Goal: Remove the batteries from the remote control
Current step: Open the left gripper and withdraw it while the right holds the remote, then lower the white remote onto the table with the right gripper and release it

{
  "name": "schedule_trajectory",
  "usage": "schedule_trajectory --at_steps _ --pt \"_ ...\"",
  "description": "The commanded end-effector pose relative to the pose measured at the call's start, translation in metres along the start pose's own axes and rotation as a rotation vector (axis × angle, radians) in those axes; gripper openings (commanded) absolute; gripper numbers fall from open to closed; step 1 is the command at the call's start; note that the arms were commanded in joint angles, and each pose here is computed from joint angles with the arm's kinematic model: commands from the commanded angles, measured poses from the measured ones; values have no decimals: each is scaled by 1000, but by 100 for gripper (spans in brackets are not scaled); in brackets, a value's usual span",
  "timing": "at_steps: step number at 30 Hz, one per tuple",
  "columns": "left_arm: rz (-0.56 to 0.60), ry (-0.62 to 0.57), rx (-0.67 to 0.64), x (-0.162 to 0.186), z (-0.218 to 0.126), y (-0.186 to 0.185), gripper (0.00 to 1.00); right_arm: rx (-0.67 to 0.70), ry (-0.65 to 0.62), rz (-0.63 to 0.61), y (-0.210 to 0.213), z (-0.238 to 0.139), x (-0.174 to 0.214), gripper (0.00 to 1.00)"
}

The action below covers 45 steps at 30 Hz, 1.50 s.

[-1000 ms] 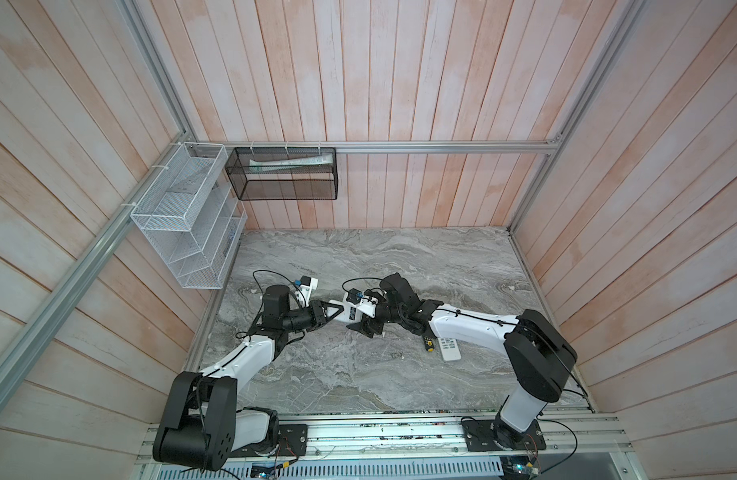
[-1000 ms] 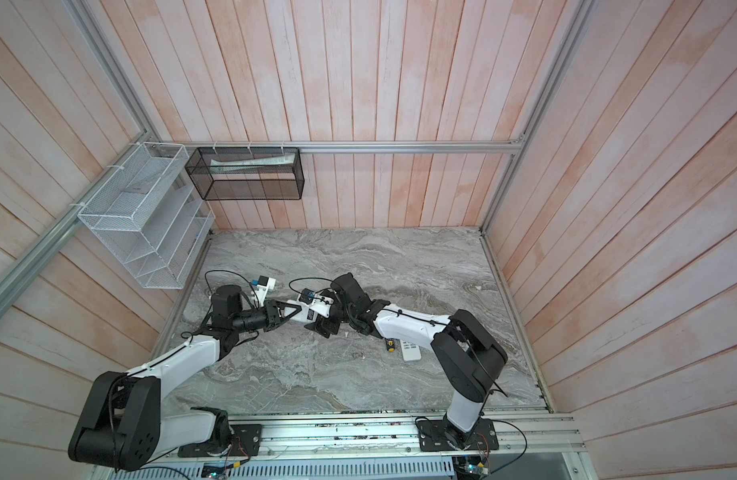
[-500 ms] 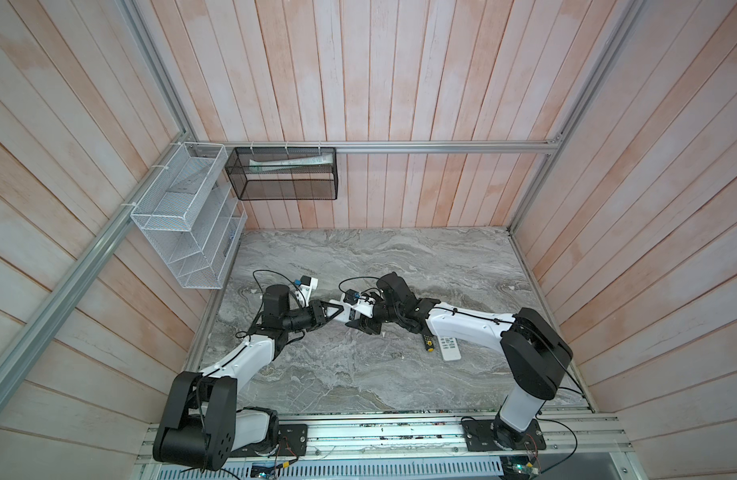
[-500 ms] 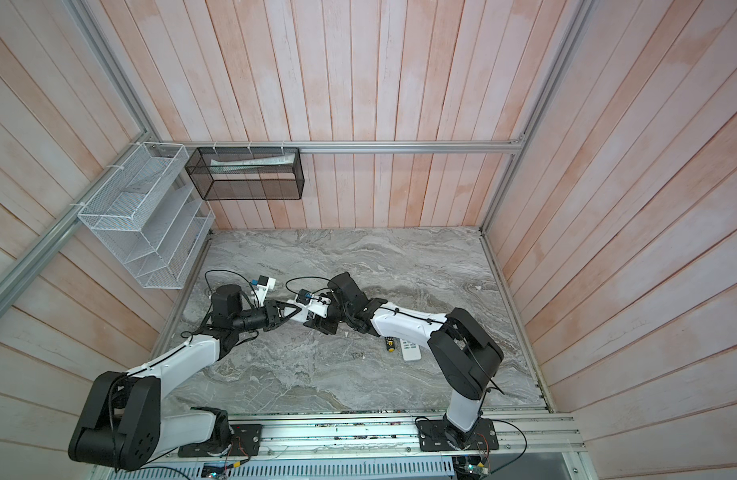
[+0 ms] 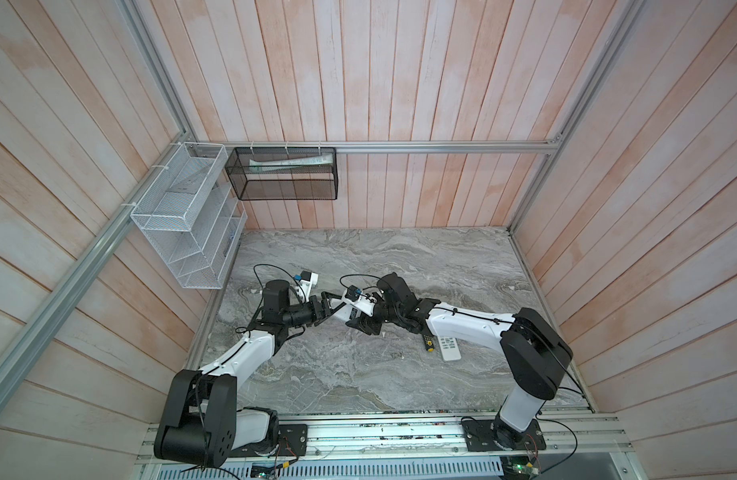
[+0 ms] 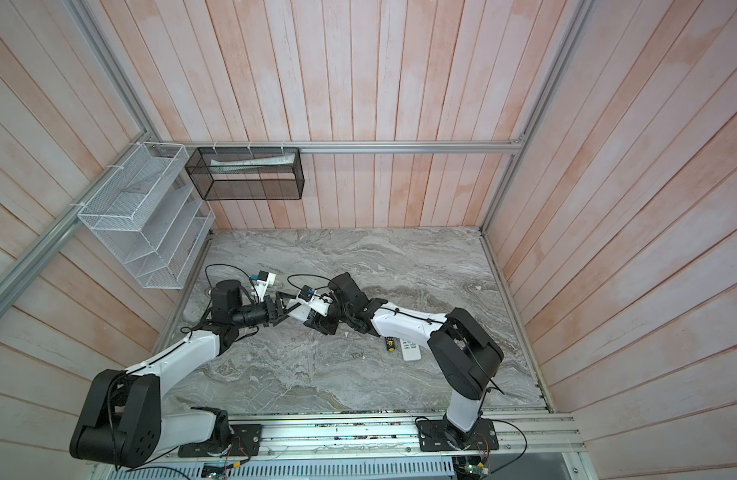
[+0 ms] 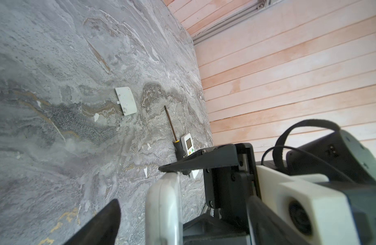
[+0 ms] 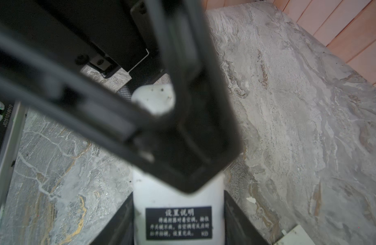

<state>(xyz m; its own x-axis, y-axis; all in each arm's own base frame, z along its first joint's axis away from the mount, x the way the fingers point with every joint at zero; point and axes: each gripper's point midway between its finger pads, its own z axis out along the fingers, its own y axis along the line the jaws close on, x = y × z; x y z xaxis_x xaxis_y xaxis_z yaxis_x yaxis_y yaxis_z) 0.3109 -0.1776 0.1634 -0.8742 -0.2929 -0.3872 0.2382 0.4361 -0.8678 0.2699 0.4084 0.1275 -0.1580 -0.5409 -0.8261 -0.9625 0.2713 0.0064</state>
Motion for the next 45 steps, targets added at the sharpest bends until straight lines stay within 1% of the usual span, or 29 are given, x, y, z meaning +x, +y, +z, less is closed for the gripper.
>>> schedule_trajectory --at_steps 1,5,8,14,19,26,31,36,45 --pt "-18 -68 -130 -18 -11 18 100 60 73 166 -7 4 29 38" --pt "-24 -157 -272 -31 -30 29 100 133 172 291 -14 5 60 38" --pt "-28 -195 -329 -34 -40 32 100 178 224 341 -16 6 74 38" --pt "-51 -214 -382 -28 -48 38 100 288 342 431 -27 11 95 39" --pt "-59 -215 -386 -25 -49 39 100 322 339 490 -33 17 95 39" --pt "-65 -212 -395 -23 -50 42 100 380 376 526 -41 21 101 40" --pt "-73 -207 -398 -20 -49 46 100 416 389 526 -47 24 102 42" --pt "-75 -201 -397 -19 -47 49 100 412 397 515 -45 31 101 44" --pt "-75 -195 -397 -18 -45 52 100 412 423 488 -42 37 104 55"
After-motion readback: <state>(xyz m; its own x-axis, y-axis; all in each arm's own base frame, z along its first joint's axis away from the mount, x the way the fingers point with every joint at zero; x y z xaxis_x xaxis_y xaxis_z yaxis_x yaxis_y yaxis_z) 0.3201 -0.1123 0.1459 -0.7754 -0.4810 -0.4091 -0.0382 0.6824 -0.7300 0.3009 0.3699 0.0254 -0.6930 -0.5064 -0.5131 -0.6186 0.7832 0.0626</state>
